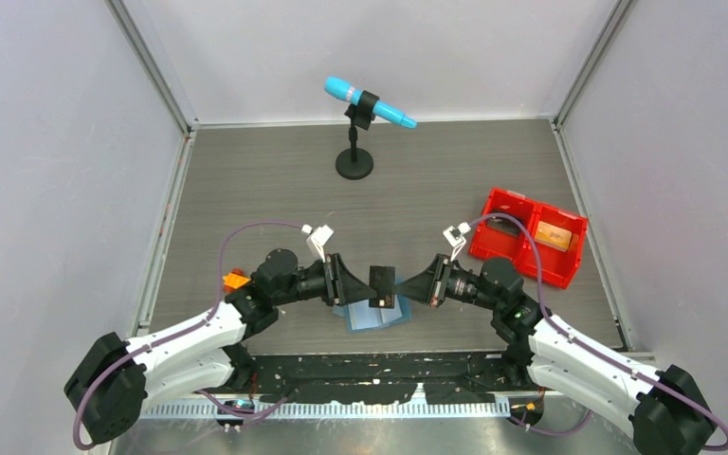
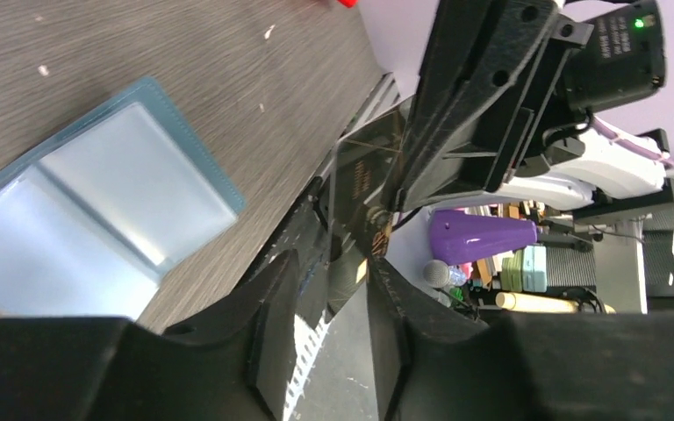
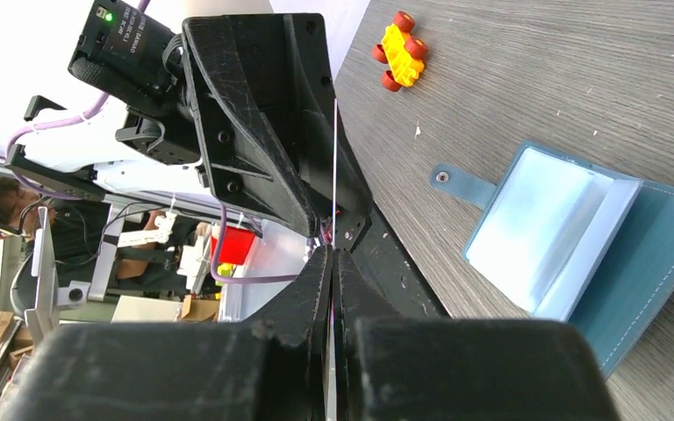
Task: Take the credit cards out of the card holder
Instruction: Place the credit card in the storage box.
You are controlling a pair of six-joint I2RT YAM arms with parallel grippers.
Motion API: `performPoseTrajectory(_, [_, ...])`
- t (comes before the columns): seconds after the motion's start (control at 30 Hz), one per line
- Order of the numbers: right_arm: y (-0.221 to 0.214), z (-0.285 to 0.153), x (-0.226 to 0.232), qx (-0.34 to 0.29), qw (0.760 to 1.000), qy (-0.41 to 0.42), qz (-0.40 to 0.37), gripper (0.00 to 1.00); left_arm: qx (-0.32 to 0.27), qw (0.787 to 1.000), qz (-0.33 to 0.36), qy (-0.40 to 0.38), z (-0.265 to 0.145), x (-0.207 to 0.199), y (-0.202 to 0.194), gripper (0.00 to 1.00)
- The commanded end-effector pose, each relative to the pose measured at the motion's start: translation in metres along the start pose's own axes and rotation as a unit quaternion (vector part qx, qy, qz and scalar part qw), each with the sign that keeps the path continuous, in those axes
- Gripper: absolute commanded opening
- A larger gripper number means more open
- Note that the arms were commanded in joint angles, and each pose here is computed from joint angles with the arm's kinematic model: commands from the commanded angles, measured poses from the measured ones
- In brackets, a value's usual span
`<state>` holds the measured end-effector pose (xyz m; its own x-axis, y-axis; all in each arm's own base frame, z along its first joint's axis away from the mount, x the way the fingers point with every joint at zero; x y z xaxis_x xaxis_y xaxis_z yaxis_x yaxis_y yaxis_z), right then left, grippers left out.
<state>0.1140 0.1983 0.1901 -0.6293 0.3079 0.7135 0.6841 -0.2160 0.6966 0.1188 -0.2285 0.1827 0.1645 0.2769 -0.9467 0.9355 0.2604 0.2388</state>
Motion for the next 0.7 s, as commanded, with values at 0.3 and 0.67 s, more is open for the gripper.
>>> performPoseTrajectory(0.3, [0.002, -0.002, 0.008, 0.024, 0.998, 0.034, -0.057, 0.21, 0.006, 0.996, 0.026, -0.081, -0.010, -0.025, -0.003, 0.00])
performPoseTrajectory(0.67, [0.014, -0.007, 0.018, 0.091, 0.983, 0.023, -0.156, 0.55, 0.021, 0.997, 0.045, -0.051, -0.024, -0.012, -0.014, 0.00])
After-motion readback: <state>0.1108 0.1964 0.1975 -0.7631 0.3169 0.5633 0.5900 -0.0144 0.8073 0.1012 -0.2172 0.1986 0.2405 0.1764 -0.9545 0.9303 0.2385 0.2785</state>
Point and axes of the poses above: each gripper's point midway between its finger pads, its own z axis out along the fingers, its own x axis along the line the jaws close on, y = z × x, the point moved 7 cm from there along -z, back along the fingers, and after that the axes turned 14 degrees about -z, right-handed, at the moved point
